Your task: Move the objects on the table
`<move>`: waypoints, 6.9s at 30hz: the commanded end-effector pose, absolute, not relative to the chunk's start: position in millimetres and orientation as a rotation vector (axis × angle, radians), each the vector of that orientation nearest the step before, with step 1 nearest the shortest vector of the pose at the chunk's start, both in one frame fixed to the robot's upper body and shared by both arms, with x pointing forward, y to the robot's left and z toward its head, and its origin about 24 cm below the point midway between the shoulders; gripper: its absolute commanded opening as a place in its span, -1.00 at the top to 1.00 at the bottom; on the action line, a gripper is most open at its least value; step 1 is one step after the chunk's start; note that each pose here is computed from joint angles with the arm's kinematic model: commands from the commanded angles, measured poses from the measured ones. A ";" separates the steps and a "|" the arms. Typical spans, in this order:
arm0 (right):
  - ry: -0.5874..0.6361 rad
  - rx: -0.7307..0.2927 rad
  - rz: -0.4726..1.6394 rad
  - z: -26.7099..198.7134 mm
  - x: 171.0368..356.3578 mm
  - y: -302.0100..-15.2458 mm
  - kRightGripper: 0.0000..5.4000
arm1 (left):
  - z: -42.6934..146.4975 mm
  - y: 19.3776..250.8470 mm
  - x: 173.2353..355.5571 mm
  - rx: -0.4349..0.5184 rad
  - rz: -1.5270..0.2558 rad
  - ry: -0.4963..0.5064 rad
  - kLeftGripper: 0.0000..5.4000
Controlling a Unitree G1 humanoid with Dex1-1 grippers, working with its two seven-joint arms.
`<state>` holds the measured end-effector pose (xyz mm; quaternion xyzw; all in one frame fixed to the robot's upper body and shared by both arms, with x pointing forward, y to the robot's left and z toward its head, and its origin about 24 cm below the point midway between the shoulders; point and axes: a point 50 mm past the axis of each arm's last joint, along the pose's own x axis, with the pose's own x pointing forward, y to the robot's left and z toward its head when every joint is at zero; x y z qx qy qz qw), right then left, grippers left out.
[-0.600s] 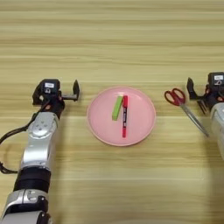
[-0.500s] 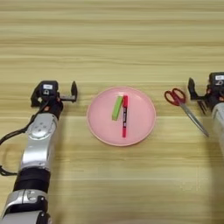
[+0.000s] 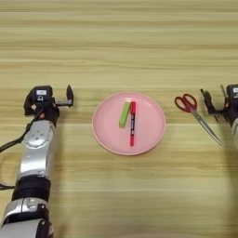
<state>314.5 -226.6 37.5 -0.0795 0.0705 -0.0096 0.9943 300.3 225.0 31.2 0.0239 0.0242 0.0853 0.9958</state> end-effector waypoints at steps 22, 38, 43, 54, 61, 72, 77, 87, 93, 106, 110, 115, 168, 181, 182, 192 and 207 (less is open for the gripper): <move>0.234 -0.261 0.084 30.1 307.3 -229.1 -1.00 | 32.2 225.5 301.3 0.045 0.179 0.053 -0.99; 0.286 -0.339 0.073 19.4 308.2 -232.1 -1.00 | 31.8 226.4 301.2 0.040 0.176 0.057 -0.99; 0.280 -0.304 0.119 19.2 307.8 -224.5 -1.00 | 31.9 226.1 301.4 0.039 0.176 0.058 -0.99; 0.327 -0.267 0.233 12.4 301.8 -210.2 -1.00 | 31.9 226.0 301.9 0.040 0.177 0.059 -0.99; 0.374 -0.248 0.245 6.1 299.2 -210.5 -1.00 | 32.3 226.8 301.2 0.041 0.180 0.057 -0.99; 0.459 -0.164 0.221 -5.2 298.6 -218.2 -1.00 | 32.8 227.8 300.6 0.042 0.182 0.056 -0.99; 0.470 -0.142 0.224 -7.0 299.1 -218.5 -1.00 | 31.9 229.1 300.6 0.043 0.186 0.059 -0.99; 0.503 -0.115 0.237 -12.7 298.3 -217.1 -1.00 | 29.4 231.9 300.6 0.043 0.195 0.068 -0.99; 0.522 -0.118 0.235 -15.6 297.5 -218.0 -1.00 | 29.4 232.4 300.6 0.041 0.197 0.068 -0.99; 0.551 -0.150 0.224 -19.1 296.1 -221.6 -1.00 | 30.4 233.0 300.4 0.042 0.198 0.063 -0.99; 0.562 -0.141 0.230 -20.4 295.4 -221.6 -0.88 | 30.6 232.8 300.4 0.046 0.194 0.064 -1.00; 0.579 -0.154 0.218 -22.4 294.6 -224.5 -0.70 | 30.8 233.1 300.4 0.045 0.194 0.063 -1.00; 0.565 -0.160 0.210 -19.1 296.6 -225.4 0.89 | 31.6 233.2 300.5 0.044 0.196 0.060 -1.00; 0.452 -0.120 0.250 4.4 300.8 -212.1 0.89 | 31.5 234.1 300.5 0.044 0.198 0.061 -1.00; 0.440 -0.120 0.258 7.9 300.9 -209.8 0.89 | 31.5 234.1 300.5 0.044 0.198 0.061 -1.00; 0.342 -0.127 0.331 39.9 300.5 -183.8 0.91 | 31.4 234.6 300.4 0.042 0.199 0.062 -1.00; 0.287 -0.134 0.411 58.2 293.1 -160.3 0.91 | 31.2 234.7 300.2 0.041 0.200 0.063 -1.00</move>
